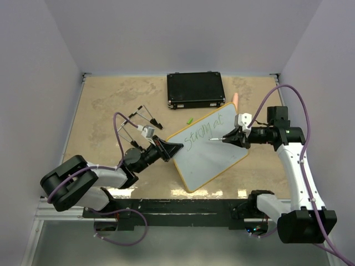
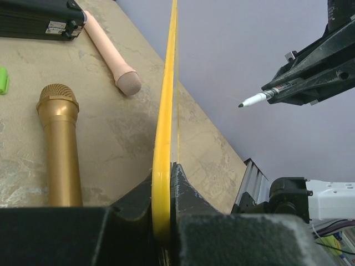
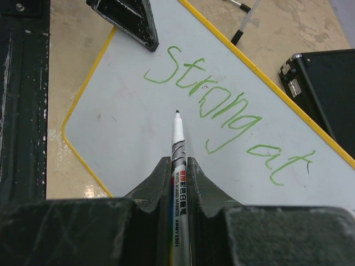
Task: Write a sentence on the whiteboard
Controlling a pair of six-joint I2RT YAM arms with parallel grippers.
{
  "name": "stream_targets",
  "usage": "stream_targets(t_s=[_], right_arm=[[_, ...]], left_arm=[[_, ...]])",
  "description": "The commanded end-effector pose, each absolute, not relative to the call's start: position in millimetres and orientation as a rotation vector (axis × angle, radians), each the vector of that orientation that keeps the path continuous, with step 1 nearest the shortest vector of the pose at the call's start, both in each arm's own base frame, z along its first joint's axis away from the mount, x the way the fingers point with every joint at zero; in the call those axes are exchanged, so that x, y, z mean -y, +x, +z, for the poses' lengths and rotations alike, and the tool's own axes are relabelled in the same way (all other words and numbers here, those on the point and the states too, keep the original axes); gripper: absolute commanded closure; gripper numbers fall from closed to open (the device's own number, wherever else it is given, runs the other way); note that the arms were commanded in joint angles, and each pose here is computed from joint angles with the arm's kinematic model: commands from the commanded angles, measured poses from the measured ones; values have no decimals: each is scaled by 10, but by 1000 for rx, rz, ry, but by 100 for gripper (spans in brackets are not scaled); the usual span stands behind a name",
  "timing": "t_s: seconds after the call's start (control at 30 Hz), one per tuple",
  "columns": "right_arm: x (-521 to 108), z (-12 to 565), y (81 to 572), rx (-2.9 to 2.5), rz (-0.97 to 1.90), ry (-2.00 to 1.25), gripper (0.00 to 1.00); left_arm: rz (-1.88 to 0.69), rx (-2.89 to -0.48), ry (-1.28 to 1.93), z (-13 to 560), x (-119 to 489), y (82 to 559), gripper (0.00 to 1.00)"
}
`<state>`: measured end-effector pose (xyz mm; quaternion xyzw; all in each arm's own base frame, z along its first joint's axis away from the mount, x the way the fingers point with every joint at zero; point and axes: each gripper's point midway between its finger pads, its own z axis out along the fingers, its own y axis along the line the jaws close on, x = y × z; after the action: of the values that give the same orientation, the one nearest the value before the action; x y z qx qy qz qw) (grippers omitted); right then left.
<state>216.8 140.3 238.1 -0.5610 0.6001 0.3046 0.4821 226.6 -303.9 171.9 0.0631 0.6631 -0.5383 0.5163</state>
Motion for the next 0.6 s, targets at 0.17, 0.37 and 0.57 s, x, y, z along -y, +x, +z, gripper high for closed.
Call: stream_targets(t_s=[0.17,0.37,0.57], right_arm=[[-1438,2365,2117,-1423,763,-1385,100],[-1443,2370,2101,-1415,762,-1384,100],[-1440,2354,2132,-1445,775,-1348,100]], left_arm=[[-1191,-1586,186,1624,2946,2289,100],[-1185,-1584,175,1634,2920,2290,100],[-1185,-1586,171,1634,2897,2275,100]])
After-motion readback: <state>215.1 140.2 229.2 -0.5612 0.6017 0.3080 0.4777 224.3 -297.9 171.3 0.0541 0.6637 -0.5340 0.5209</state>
